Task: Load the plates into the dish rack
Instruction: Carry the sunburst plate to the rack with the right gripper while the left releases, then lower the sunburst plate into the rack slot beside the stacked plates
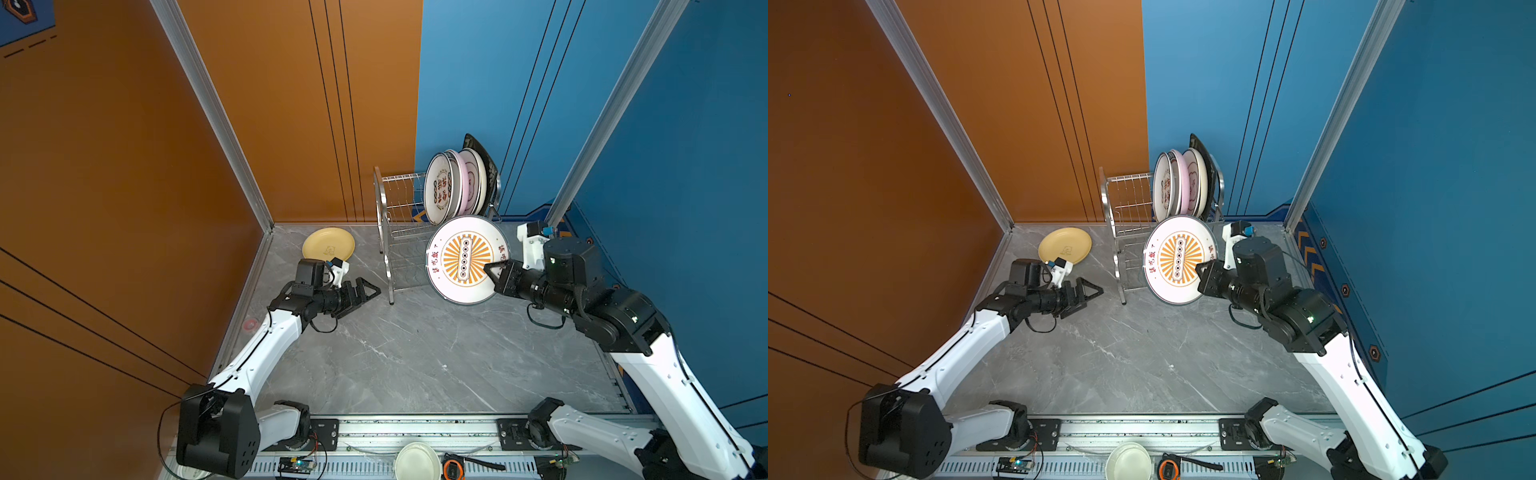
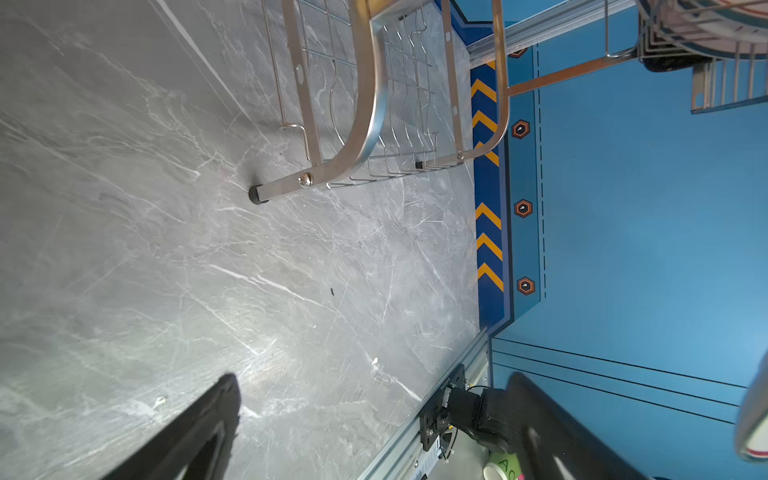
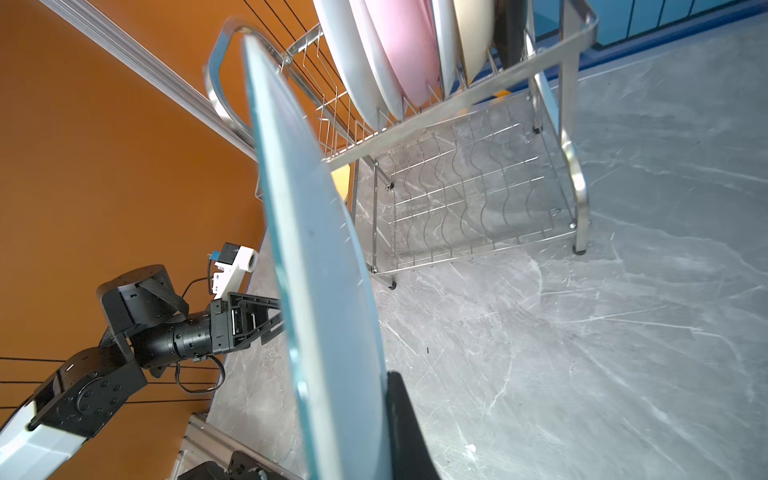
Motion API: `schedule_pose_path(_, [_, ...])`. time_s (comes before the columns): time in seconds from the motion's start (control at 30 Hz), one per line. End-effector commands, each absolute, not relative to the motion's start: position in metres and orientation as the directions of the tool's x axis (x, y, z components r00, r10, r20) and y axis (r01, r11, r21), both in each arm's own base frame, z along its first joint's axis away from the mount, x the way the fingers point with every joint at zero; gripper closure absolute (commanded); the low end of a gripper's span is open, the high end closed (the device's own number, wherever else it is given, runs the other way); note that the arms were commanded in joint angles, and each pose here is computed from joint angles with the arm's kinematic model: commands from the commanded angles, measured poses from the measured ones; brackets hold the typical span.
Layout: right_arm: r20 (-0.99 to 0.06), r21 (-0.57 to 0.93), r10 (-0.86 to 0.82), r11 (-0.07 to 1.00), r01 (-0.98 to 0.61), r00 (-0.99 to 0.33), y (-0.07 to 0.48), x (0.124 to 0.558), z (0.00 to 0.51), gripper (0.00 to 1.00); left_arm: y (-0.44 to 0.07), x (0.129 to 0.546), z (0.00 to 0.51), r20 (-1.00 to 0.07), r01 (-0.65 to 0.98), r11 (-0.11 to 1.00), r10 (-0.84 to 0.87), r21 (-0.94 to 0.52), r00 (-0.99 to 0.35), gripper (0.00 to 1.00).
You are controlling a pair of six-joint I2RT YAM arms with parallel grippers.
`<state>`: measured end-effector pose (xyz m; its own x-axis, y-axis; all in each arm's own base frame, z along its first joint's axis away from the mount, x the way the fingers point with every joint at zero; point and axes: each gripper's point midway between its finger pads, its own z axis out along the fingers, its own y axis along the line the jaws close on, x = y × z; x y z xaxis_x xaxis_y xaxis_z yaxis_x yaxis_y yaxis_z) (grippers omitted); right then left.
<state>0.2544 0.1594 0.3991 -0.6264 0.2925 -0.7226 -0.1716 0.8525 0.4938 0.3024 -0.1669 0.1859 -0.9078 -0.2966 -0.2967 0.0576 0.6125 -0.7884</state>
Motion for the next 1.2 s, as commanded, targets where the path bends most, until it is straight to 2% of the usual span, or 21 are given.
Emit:
schedule_pose_path(0.0, [-0.805, 0.374, 0.249, 0.918, -0.135, -0.538, 0.148, 0.273, 0.424, 1.0, -0.16, 0.306, 0.18, -0.321, 0.061, 0.646, -0.293, -0.761, -0.901, 0.01])
schedule_pose_path(0.27, [-0.914, 0.23, 0.186, 0.97, -0.08, -0.36, 0.166, 0.326, 0.489, 1.0, -0.155, 0.307, 0.176, -0.331, 0.055, 0.662, -0.299, -0.747, -0.895, 0.02])
schedule_pose_path(0.5, [-0.967, 0.118, 0.101, 0.991, -0.058, -0.234, 0.205, 0.361, 0.52, 1.0, -0.151, 0.305, 0.173, -0.33, 0.041, 0.669, -0.312, -0.742, -0.891, 0.02])
schedule_pose_path(0.77, [-0.989, 0.03, 0.04, 0.997, 0.075, -0.141, 0.222, 0.403, 0.52, 1.0, -0.149, 0.306, 0.171, -0.326, 0.03, 0.673, -0.319, -0.739, -0.89, 0.02])
schedule_pose_path(1.17, [-0.989, -0.017, 0.004, 0.99, 0.141, -0.147, 0.234, 0.45, 0.489, 1.0, -0.144, 0.307, 0.165, -0.313, 0.01, 0.673, -0.33, -0.74, -0.891, 0.02])
